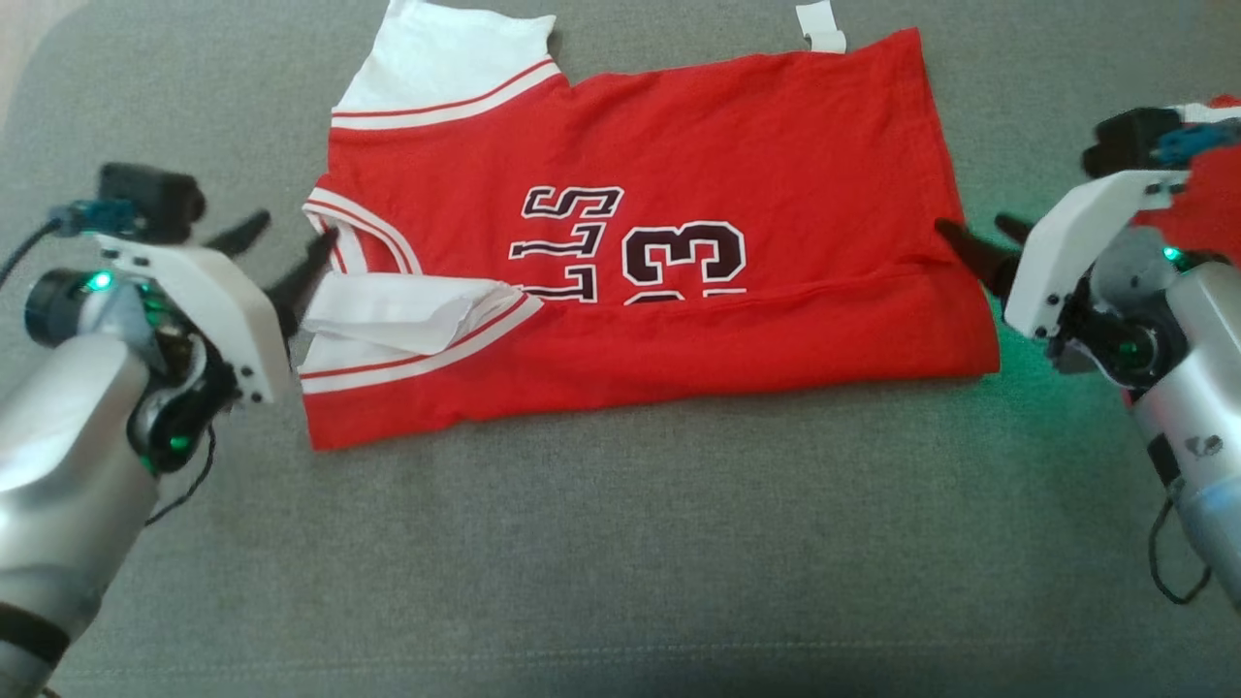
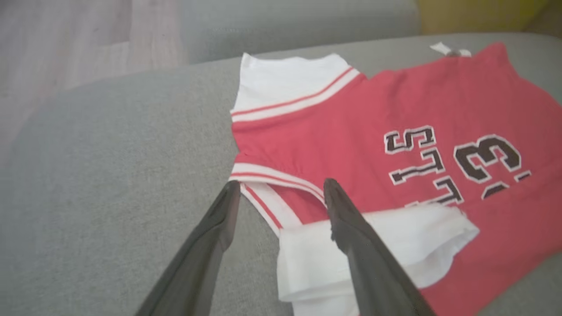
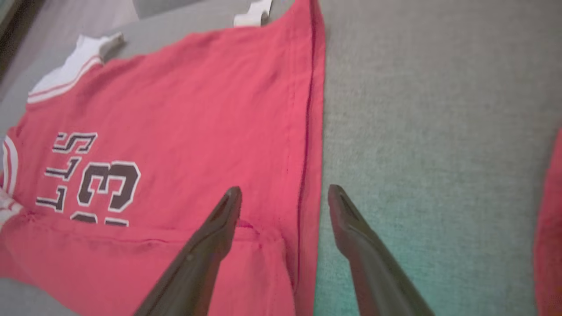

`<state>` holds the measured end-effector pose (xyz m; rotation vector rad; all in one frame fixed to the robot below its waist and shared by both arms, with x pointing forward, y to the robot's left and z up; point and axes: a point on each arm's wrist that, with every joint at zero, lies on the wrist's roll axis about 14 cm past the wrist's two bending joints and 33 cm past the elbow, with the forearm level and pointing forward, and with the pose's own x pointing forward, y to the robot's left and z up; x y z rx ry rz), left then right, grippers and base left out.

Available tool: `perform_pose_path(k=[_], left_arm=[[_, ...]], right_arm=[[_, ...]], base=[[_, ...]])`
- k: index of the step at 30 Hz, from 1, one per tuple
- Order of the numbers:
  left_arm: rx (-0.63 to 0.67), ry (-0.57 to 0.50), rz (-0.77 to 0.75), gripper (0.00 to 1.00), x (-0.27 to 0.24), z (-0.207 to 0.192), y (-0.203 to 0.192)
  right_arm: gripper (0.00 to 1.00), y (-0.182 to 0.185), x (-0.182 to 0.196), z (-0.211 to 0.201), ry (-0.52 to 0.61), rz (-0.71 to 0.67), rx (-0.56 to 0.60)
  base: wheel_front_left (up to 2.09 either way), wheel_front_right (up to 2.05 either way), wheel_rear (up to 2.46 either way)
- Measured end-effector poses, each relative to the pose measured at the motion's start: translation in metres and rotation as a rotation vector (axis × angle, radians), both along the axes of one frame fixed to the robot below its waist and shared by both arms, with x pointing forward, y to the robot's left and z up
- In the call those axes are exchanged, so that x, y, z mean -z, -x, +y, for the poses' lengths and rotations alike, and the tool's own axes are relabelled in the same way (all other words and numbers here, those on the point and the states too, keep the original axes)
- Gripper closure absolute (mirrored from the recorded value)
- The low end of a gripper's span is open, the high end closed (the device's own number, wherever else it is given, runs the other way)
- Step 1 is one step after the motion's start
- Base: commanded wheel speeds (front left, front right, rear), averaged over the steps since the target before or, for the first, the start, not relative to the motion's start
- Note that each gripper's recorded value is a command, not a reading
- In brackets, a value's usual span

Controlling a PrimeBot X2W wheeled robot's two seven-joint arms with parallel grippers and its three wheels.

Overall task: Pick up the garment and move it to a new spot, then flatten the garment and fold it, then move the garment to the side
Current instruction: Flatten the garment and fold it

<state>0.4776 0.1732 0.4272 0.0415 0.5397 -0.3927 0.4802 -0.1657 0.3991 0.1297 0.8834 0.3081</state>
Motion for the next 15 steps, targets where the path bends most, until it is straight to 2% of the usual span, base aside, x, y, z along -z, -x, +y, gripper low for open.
perform_pose_path(k=[3,9,11,12,15], left_arm=[[-0.071,0.044,-0.101,0.00,-0.018,0.006,-0.012],[-0.200,0.155,-0.378,0.00,-0.078,0.018,-0.028],[-0.263,0.210,-0.434,0.00,-0.096,0.024,-0.028],[-0.296,0.250,-0.472,0.00,-0.109,0.025,-0.022],[-0.353,0.314,-0.565,0.00,-0.137,0.028,-0.009]], right_arm=[[0.00,-0.012,-0.016,0.000,-0.044,-0.100,0.046],[0.00,-0.034,-0.072,0.006,-0.141,-0.423,0.101],[0.00,-0.030,-0.083,0.006,-0.168,-0.504,0.119],[0.00,-0.023,-0.089,0.005,-0.161,-0.588,0.121],[0.00,-0.012,-0.099,0.003,-0.164,-0.695,0.133]], base=[[0.00,0.00,0.00],[0.00,0.00,0.00],[0.00,0.00,0.00],[0.00,0.00,0.00],[0.00,0.00,0.00]])
